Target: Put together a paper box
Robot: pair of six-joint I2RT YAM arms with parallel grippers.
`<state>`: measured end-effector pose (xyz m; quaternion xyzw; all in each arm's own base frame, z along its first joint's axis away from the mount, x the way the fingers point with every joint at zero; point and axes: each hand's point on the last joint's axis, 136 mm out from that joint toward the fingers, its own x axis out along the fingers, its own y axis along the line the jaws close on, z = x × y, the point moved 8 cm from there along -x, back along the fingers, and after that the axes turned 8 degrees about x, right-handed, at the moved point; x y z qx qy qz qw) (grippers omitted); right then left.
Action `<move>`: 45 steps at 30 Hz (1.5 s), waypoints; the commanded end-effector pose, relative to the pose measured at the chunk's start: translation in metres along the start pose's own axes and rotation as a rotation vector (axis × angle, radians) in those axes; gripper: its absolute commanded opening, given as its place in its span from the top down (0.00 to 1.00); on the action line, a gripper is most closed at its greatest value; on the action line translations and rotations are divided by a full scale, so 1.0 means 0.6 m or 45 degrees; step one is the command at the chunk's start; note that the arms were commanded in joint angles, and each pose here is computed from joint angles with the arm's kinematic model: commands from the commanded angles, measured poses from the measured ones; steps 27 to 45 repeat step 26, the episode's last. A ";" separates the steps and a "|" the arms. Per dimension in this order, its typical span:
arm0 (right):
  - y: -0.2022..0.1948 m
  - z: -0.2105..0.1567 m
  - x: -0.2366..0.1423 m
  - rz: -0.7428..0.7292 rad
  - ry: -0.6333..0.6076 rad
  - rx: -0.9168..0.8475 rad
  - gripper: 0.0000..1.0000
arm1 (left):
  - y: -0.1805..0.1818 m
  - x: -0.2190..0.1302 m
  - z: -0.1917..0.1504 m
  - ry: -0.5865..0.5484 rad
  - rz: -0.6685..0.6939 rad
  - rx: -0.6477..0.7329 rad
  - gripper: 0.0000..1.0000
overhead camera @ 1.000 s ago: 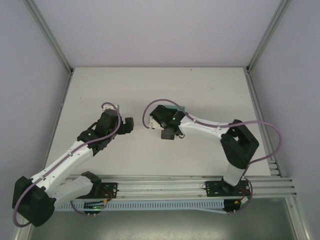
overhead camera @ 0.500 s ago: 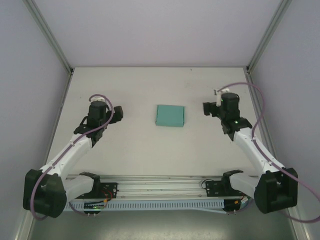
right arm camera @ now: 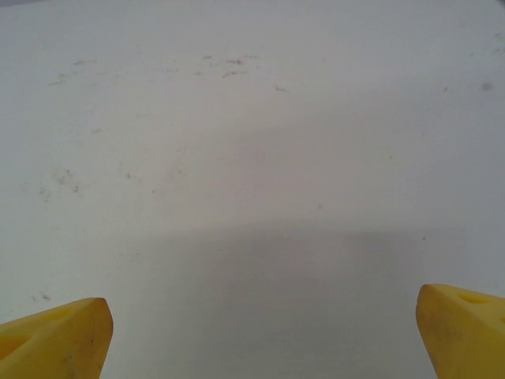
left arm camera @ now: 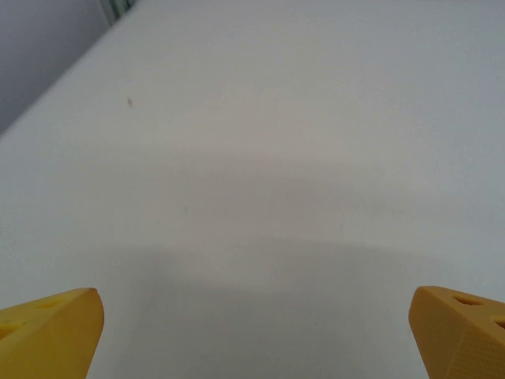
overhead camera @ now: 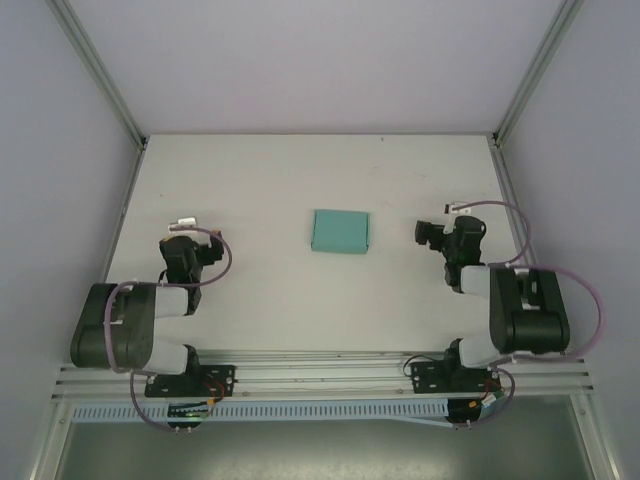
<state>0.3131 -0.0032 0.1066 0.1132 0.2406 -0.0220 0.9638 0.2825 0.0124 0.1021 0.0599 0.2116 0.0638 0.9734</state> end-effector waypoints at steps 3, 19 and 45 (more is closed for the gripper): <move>-0.017 0.025 -0.001 0.064 -0.183 0.107 0.01 | -0.003 0.017 0.069 -0.237 -0.169 0.017 0.01; -0.011 0.024 0.003 -0.012 -0.171 0.076 0.01 | -0.002 0.017 0.061 -0.273 -0.150 0.023 0.01; -0.011 0.024 0.003 -0.013 -0.172 0.077 0.01 | -0.002 0.017 0.063 -0.277 -0.150 0.023 0.01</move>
